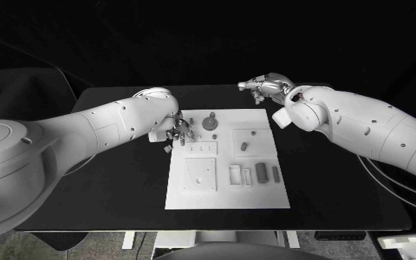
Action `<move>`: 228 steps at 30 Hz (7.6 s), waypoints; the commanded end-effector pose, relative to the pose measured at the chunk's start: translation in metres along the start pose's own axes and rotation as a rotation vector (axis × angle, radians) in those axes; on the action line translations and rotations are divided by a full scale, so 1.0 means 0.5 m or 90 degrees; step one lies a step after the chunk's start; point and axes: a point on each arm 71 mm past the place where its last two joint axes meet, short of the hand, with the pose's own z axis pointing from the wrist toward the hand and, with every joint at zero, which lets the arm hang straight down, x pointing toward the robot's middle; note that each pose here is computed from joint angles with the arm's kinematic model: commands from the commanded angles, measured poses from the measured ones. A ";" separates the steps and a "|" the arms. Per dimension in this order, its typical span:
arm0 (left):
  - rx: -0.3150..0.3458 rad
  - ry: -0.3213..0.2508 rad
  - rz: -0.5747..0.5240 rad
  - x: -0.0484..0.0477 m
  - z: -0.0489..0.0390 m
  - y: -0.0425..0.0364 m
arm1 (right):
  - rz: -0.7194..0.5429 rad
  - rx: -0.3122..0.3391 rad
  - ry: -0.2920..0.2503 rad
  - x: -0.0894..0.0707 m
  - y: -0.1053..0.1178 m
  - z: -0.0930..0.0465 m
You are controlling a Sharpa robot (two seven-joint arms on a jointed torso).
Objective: Assemble the parts on the task board
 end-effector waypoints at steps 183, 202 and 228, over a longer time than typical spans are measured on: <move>0.182 -0.192 -0.020 0.123 0.032 0.267 | -0.100 -0.037 0.020 0.021 -0.013 -0.028; 0.361 -0.092 -0.328 0.049 -0.023 0.238 | -0.257 -0.115 0.043 0.076 0.013 -0.038; 0.470 -0.255 -0.071 0.067 -0.081 0.134 | -0.007 0.155 0.129 0.216 -0.033 -0.051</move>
